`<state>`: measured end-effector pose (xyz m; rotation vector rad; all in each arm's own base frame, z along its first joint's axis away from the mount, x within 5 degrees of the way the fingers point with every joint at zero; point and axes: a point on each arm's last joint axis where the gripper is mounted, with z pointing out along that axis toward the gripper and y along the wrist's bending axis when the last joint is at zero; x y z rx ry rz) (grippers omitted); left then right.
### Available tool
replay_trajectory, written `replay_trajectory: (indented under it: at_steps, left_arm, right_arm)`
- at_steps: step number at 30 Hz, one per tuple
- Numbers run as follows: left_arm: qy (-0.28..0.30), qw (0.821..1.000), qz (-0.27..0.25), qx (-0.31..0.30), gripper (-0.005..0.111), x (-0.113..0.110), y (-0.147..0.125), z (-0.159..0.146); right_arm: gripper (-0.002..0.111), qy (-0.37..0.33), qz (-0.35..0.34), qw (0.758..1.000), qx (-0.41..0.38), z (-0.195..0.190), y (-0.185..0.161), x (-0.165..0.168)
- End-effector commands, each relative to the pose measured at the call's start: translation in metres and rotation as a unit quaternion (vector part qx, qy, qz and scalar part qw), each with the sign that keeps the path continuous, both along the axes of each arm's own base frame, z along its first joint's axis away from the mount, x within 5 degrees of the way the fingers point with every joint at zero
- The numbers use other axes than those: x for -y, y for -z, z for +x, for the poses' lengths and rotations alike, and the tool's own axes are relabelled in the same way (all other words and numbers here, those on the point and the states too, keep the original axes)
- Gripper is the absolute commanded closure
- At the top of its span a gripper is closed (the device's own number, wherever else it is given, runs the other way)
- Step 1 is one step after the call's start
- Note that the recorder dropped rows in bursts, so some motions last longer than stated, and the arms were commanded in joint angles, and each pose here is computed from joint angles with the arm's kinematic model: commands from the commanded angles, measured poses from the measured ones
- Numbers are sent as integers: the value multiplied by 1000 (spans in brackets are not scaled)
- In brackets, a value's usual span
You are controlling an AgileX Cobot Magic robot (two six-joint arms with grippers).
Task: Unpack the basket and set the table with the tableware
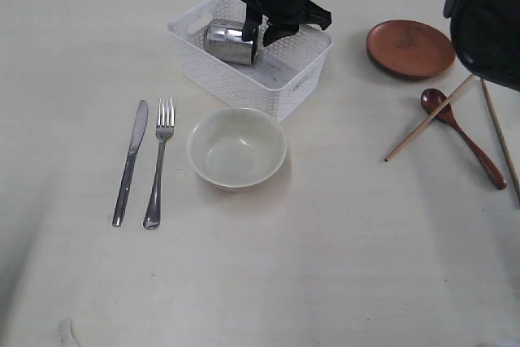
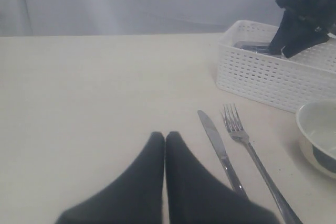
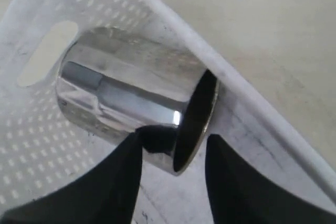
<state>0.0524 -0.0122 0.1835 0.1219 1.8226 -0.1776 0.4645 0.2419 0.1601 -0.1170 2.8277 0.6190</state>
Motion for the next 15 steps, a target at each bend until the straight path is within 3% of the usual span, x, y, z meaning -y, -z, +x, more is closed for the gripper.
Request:
replay_trajectory:
  at_steps: [1, 7, 13, 15]
  left_arm:
    - [3, 1000, 2, 1, 107, 0, 1, 0]
    - [3, 1000, 2, 1, 107, 0, 1, 0]
    - [3, 1000, 2, 1, 107, 0, 1, 0]
    - [3, 1000, 2, 1, 107, 0, 1, 0]
  right_arm:
    - [70, 0, 24, 1000, 14, 6, 7, -2]
    - [71, -24, 79, 995, 49, 9, 1, -12]
    - [109, -49, 83, 993, 64, 9, 0, -13]
    - [109, -55, 81, 993, 65, 9, 0, -13]
